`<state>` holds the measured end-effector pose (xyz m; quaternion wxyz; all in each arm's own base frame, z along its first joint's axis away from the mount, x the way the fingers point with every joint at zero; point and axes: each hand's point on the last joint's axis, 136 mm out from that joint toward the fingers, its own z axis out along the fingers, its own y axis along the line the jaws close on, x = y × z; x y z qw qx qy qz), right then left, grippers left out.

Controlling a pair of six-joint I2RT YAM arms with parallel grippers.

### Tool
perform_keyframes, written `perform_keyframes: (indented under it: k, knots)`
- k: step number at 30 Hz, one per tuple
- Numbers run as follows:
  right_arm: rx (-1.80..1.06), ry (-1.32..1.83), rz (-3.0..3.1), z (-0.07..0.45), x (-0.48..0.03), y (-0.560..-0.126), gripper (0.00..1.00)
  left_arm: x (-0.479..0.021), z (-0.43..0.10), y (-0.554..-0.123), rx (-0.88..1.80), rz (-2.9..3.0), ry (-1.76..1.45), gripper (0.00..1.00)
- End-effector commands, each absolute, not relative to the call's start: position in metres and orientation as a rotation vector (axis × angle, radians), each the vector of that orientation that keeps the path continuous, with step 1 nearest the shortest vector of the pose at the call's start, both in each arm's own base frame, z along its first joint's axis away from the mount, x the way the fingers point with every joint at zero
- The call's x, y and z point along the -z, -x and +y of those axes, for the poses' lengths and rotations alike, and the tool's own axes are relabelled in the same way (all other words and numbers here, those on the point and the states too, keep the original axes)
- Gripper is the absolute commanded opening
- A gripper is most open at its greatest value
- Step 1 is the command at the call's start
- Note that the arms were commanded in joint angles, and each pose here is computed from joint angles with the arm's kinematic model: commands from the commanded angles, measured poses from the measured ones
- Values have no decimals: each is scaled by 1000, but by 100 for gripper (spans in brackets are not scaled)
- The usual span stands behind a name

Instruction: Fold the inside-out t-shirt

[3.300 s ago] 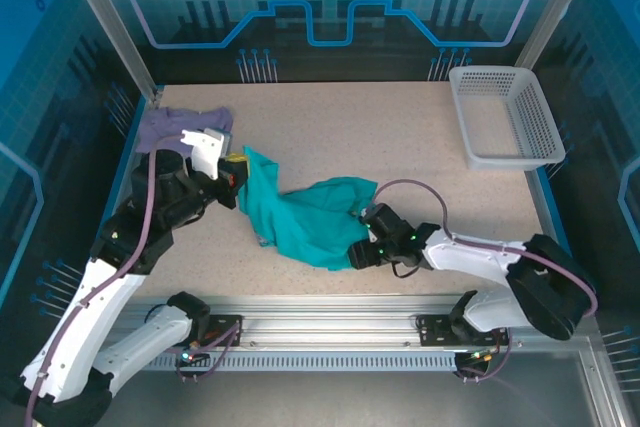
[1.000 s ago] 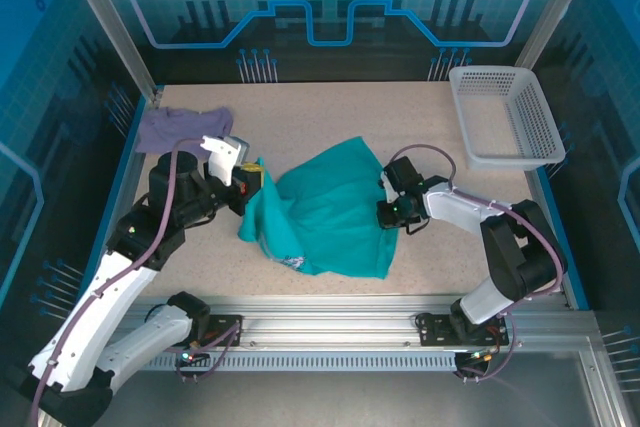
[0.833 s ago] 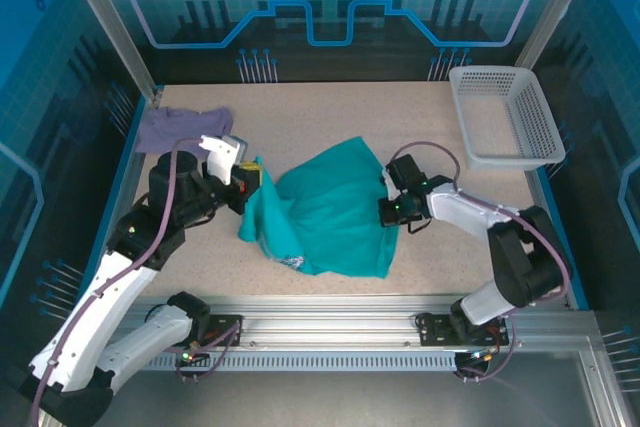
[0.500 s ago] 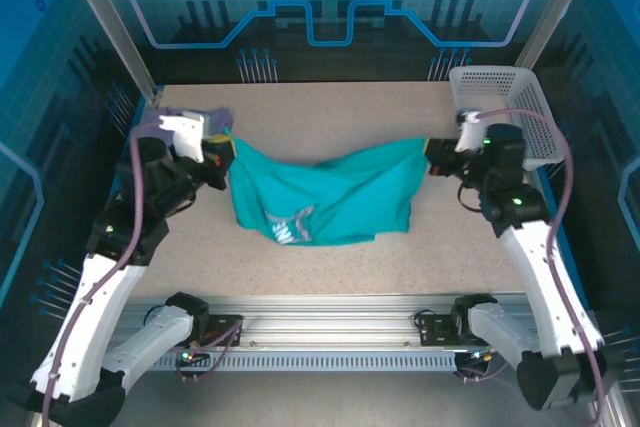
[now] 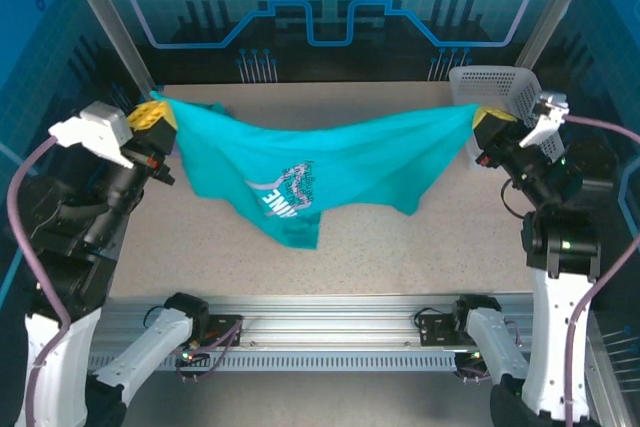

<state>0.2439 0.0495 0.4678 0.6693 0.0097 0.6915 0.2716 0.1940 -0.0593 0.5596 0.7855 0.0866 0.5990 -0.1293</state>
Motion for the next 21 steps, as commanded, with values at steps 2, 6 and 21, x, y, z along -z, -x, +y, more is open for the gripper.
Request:
perform_keyframes:
  k: [2,6,21]
  knots:
    - [-656,-99,1565,42,-455,-275,0,-540,-54,-257,156,1393,-132,0]
    - [-624,-101,1574,43,-455,-326,0,-523,-54,-335,85,1503,-106,0]
    - [-481,-5,1471,43,-538,-321,0,-626,-32,-308,201,1282,-22,0]
